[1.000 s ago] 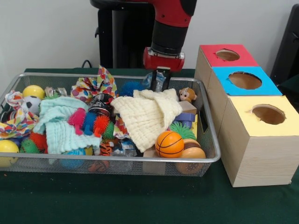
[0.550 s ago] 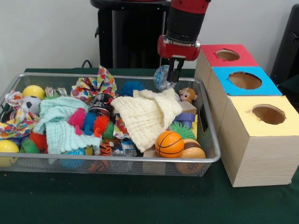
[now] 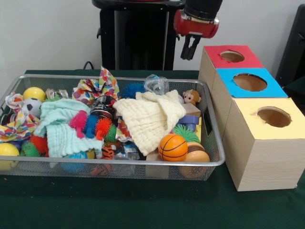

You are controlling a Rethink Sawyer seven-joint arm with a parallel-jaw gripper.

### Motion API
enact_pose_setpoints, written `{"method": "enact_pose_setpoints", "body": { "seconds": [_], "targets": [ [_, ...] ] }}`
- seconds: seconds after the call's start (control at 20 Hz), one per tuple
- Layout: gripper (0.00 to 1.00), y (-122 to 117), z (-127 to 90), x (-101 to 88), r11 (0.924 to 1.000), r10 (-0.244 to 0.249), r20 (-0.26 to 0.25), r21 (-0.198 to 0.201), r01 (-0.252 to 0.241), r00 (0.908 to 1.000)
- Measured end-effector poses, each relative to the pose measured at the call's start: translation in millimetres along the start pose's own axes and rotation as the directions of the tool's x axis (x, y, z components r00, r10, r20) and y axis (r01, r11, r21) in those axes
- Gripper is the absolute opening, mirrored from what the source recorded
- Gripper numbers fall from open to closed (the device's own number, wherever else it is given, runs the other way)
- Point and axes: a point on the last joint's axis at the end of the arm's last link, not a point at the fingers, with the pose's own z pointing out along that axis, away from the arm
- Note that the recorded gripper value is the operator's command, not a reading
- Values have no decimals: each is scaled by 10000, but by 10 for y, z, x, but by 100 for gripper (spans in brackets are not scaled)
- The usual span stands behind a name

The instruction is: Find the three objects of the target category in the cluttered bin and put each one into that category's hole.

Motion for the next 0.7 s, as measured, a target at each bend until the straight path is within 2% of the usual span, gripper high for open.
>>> {"method": "enact_pose_setpoints", "body": {
  "seconds": [0.25,0.4,0.45,0.7],
  "targets": [
    [0,-4,-155,-7,9996,265,-94,-16,-265,9996],
    [0,-19,-154,-12,9993,371,-105,-24,-372,9993],
    [100,-56,-120,-7,9988,483,-189,-27,-483,9987],
    [100,-115,-73,16,9981,614,-316,23,-614,9976]
  ]
}}
